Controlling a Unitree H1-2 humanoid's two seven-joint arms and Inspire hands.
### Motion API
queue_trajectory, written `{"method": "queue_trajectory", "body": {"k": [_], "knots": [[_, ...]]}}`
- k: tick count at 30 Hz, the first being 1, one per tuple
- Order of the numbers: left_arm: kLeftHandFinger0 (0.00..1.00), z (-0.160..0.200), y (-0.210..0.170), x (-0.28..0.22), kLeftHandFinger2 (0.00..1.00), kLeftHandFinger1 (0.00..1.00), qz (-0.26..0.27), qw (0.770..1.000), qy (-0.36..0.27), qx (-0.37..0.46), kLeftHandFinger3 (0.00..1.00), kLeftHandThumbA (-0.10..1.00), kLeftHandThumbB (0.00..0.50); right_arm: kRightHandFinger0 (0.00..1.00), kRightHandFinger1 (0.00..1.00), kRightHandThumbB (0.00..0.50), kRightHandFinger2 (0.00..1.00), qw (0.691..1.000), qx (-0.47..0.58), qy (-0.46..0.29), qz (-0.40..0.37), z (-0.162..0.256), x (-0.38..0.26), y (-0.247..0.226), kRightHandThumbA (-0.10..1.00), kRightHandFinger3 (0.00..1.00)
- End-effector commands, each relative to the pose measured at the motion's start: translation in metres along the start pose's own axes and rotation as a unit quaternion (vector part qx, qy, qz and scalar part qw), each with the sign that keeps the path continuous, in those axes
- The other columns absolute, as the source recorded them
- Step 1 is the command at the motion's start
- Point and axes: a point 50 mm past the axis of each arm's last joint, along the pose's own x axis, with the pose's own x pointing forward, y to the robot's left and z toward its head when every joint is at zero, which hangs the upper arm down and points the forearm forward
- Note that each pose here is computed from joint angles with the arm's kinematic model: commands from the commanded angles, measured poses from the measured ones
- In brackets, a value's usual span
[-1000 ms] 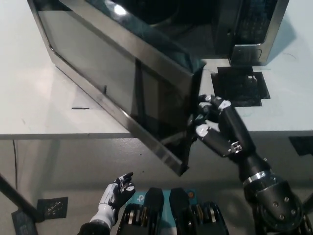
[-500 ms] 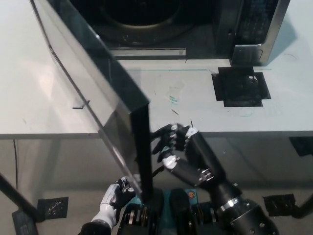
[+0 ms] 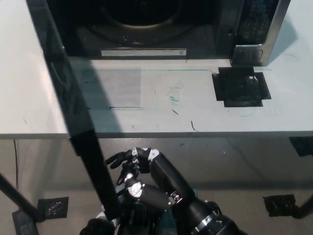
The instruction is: A microwave is kept infront of the robot with its door slightly ajar. The robot uses its right hand to push the door towards the left to open it.
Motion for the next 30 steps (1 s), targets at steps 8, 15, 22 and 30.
{"method": "queue_trajectory", "body": {"k": [8, 15, 22, 30], "knots": [[1.00, 0.031, 0.005, 0.028, 1.00, 1.00, -0.003, 0.981, -0.011, 0.193, 1.00, 0.22, 0.087, 0.18, 0.25, 0.169, 0.35, 0.999, -0.028, -0.033, 0.031, 0.018, 0.004, 0.014, 0.17, 0.53], [1.00, 0.036, 0.008, 0.030, 1.00, 1.00, 0.000, 0.980, -0.015, 0.197, 1.00, 0.22, 0.087, 0.17, 0.25, 0.169, 0.35, 0.998, -0.030, -0.037, 0.031, 0.020, 0.009, 0.014, 0.17, 0.53], [0.99, 0.027, 0.010, 0.014, 0.97, 0.99, 0.041, 0.993, -0.046, -0.100, 0.85, 0.21, 0.236, 0.39, 0.40, 0.126, 0.47, 0.989, -0.031, -0.008, -0.141, 0.014, -0.096, -0.079, 0.13, 0.62], [0.84, 0.028, 0.011, 0.012, 0.84, 0.83, 0.035, 0.991, -0.052, -0.118, 0.72, 0.16, 0.250, 0.37, 0.40, 0.117, 0.49, 0.940, -0.070, 0.078, -0.324, -0.025, -0.178, -0.137, 0.08, 0.65]]}}
